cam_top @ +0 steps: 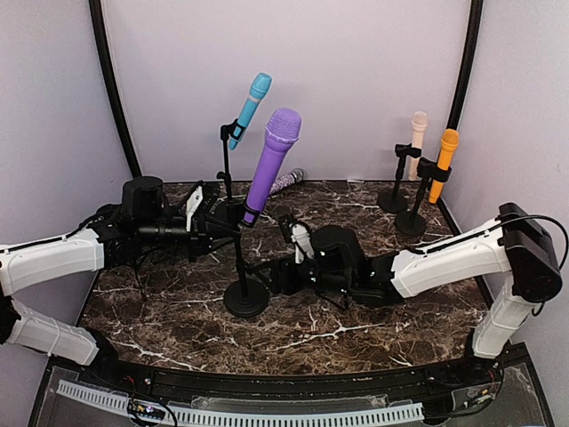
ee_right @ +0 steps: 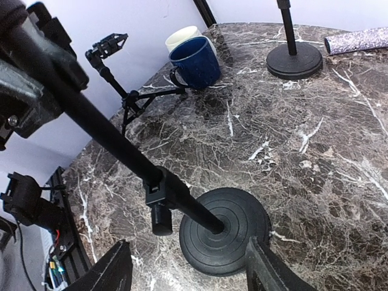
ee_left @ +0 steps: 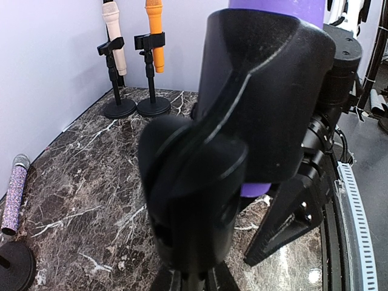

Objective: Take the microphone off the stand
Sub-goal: Unscrew the knob on the stand of the microphone stand.

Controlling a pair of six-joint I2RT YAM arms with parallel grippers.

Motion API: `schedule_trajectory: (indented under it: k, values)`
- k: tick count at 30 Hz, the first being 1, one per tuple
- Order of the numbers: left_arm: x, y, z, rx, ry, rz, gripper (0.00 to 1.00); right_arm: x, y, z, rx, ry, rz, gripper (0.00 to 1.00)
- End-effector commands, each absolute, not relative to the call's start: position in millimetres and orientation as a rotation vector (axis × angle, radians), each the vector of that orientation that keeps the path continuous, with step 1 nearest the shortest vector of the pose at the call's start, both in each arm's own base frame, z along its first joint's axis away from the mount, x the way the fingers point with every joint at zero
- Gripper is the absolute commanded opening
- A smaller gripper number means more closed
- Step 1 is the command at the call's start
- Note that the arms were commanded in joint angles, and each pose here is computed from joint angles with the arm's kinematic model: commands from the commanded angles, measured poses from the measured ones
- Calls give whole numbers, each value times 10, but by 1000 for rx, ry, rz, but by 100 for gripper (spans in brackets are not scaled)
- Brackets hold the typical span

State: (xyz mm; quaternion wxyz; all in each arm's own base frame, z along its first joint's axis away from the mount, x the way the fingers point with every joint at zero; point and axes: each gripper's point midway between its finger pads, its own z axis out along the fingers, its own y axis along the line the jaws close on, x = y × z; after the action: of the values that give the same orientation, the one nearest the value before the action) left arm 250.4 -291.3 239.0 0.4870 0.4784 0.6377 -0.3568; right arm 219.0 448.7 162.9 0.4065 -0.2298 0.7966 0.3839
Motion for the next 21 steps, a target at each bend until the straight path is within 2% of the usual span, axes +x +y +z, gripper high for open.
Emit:
schedule_trajectory:
  k: [1,7,11,13,21]
  values:
    - [2510,-2913,2278,1185,1593,-841,0,2171,4507,1846,-504,1978,1282,65]
    - [2509,-2914,2278,1187,1594,-840,0,2149,4684,1906,-555,1979,1416,64]
    - [2510,-2914,2277,1188,1595,-838,0,2198,4762,1833,-575,1997,1387,59]
    - [2512,-2914,2277,1187,1596,-836,0,2223,4795,1765,-591,2009,1356,55]
    - [2513,-2920,2273,1189,1599,-838,0,2242,4847,1624,-654,2028,1243,26]
